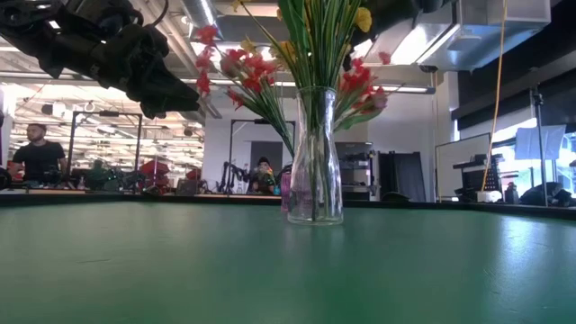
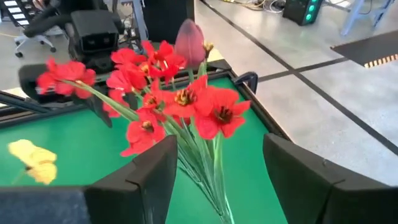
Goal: Sort flowers into vase by color
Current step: Return to Home Position
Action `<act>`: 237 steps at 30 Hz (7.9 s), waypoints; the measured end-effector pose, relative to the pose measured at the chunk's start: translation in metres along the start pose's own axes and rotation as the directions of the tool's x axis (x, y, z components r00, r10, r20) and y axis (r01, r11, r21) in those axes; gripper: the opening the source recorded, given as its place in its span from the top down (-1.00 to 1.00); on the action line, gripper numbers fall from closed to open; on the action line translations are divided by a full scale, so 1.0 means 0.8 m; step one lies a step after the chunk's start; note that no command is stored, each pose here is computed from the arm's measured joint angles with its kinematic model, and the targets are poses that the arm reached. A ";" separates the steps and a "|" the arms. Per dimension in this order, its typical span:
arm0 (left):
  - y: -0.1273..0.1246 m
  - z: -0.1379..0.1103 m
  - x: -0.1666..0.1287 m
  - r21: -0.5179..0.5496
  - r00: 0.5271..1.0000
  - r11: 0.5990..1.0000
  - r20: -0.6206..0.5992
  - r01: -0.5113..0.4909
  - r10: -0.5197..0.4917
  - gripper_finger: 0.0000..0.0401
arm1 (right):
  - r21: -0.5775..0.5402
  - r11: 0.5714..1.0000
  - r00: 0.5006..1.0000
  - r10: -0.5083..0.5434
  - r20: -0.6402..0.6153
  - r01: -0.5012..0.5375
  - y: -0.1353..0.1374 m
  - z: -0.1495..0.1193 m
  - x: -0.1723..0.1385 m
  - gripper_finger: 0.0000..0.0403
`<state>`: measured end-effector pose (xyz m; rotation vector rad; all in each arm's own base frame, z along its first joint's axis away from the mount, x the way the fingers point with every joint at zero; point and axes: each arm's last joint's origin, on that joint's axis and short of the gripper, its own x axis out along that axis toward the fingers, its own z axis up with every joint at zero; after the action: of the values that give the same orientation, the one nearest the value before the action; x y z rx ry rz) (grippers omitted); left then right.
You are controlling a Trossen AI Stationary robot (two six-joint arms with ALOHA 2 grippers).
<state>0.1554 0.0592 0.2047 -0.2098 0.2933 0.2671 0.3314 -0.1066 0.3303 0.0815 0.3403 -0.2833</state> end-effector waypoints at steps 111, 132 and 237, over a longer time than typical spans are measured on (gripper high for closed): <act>0.001 -0.013 -0.001 -0.006 0.995 1.000 -0.104 -0.012 0.012 0.22 | 0.008 0.948 0.870 0.296 -0.394 -0.319 -0.010 -0.028 0.062 -0.72; 0.006 -0.004 0.000 -0.028 0.990 0.989 -0.020 -0.144 0.143 0.22 | 0.047 0.887 0.839 0.451 -0.304 -0.459 -0.004 -0.017 0.061 -0.72; 0.002 0.035 -0.027 -0.025 0.947 0.994 0.303 -0.107 0.109 0.82 | -0.290 0.950 0.940 0.200 0.277 -0.117 0.018 -0.032 -0.186 0.47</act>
<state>0.1422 0.0623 0.2378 -0.1582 -0.0026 0.4043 0.1926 -0.0511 0.3572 -0.2023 0.0616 -0.0822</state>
